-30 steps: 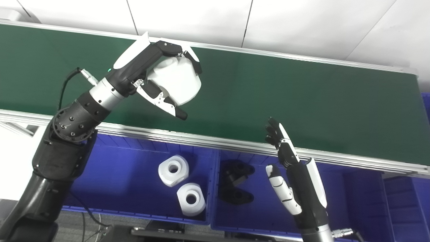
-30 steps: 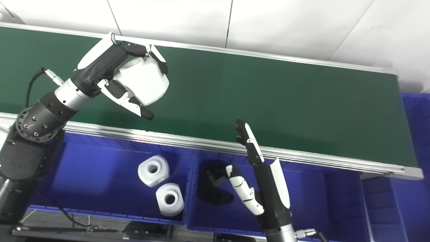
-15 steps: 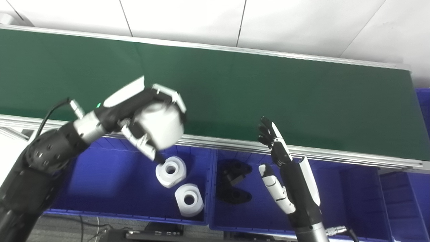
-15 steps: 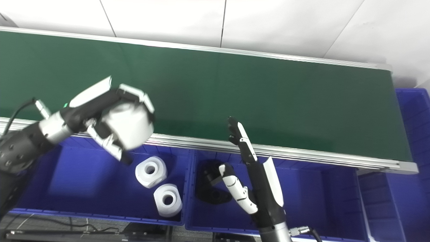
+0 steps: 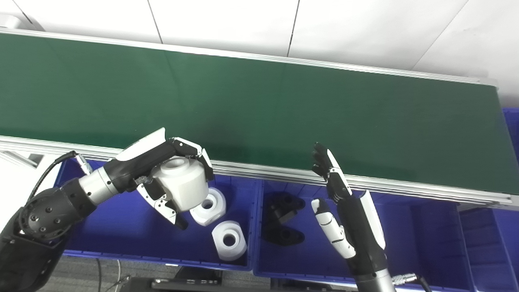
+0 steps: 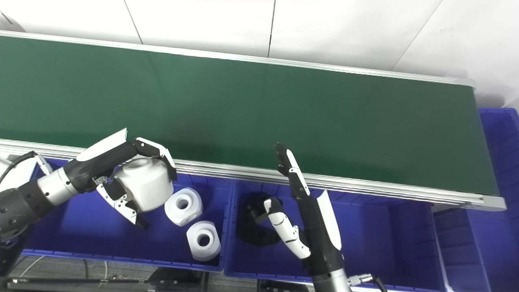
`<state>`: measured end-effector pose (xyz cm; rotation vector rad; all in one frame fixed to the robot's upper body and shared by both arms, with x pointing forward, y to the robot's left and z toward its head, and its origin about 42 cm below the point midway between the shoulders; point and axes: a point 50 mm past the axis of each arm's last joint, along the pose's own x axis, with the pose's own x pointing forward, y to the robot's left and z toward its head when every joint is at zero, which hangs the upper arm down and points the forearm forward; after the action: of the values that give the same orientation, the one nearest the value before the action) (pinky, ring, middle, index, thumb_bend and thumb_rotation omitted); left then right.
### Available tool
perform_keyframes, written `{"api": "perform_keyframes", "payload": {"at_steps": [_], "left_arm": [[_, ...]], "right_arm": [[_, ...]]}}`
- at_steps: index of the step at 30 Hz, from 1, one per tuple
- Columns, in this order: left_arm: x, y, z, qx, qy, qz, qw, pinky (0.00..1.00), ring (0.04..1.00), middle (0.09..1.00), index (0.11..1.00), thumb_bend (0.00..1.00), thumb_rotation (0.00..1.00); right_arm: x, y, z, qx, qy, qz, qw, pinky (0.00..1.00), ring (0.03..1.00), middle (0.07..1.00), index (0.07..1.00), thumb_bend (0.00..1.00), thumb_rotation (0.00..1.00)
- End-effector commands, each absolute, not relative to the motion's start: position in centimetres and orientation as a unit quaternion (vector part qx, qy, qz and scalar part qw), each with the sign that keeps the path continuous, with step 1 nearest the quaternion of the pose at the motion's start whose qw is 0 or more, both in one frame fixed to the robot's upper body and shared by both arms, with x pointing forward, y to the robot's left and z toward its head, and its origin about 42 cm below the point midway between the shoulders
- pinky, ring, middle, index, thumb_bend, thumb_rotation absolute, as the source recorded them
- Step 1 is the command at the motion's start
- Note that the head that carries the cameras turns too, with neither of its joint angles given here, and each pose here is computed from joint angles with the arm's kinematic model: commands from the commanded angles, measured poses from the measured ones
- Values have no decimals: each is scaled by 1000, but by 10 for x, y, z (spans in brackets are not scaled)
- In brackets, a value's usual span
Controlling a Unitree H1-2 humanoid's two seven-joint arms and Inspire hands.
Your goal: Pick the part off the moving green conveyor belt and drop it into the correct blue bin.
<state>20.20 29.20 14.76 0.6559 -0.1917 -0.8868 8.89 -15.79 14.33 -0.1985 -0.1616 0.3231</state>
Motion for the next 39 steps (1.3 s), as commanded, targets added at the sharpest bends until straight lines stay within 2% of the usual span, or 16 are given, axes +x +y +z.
{"api": "perform_keyframes", "payload": {"at_steps": [1, 13, 14, 15, 16, 17, 18, 19, 21, 22, 24, 27, 30, 39], "left_arm": [[201, 297, 152, 336, -112, -405, 843, 177, 440, 489, 219, 503, 0], [182, 289, 115, 387, -132, -316, 856, 172, 426, 498, 260, 505, 0], [182, 289, 113, 398, -137, -305, 854, 174, 309, 482, 271, 529, 0], [181, 288, 112, 405, -141, -299, 853, 180, 259, 474, 282, 541, 0], [181, 289, 109, 414, -146, -290, 850, 180, 254, 474, 283, 542, 0], [180, 289, 108, 421, -150, -284, 849, 232, 302, 479, 393, 532, 0], [181, 290, 106, 419, -148, -288, 848, 250, 318, 481, 430, 529, 0], [181, 291, 105, 418, -147, -292, 848, 400, 440, 505, 440, 524, 0], [182, 293, 104, 416, -142, -310, 843, 560, 574, 534, 452, 517, 0], [182, 294, 104, 416, -138, -321, 839, 688, 680, 655, 478, 514, 48], [184, 296, 104, 419, -128, -350, 828, 933, 885, 845, 712, 685, 384], [186, 297, 107, 415, -120, -377, 819, 989, 973, 921, 804, 746, 500], [189, 297, 110, 416, -115, -394, 811, 1000, 998, 959, 867, 797, 573], [194, 296, 114, 411, -115, -411, 806, 1000, 987, 945, 870, 826, 537]], "right_arm": [[89, -155, 150, -87, -107, 155, 978, 902, 960, 983, 970, 432, 916], [87, -157, 151, -87, -109, 154, 978, 921, 968, 983, 971, 414, 899], [87, -157, 151, -87, -108, 153, 978, 914, 964, 982, 971, 425, 901], [87, -157, 152, -86, -108, 153, 978, 910, 962, 982, 971, 431, 901], [87, -156, 152, -86, -110, 153, 978, 910, 961, 982, 971, 431, 901], [87, -156, 152, -86, -112, 153, 978, 910, 961, 981, 970, 423, 900], [87, -156, 152, -86, -112, 153, 978, 910, 960, 981, 970, 421, 899], [87, -156, 152, -86, -112, 154, 978, 914, 964, 982, 970, 418, 900], [87, -157, 152, -86, -112, 154, 978, 918, 967, 982, 971, 415, 900], [87, -157, 152, -85, -112, 154, 978, 921, 969, 983, 971, 414, 899], [87, -156, 153, -84, -111, 153, 978, 923, 968, 981, 970, 414, 890], [87, -156, 154, -85, -111, 153, 978, 922, 966, 981, 970, 411, 890], [88, -157, 155, -90, -112, 154, 978, 918, 963, 982, 971, 408, 899], [89, -157, 156, -87, -113, 154, 978, 918, 965, 982, 971, 406, 884]]}}
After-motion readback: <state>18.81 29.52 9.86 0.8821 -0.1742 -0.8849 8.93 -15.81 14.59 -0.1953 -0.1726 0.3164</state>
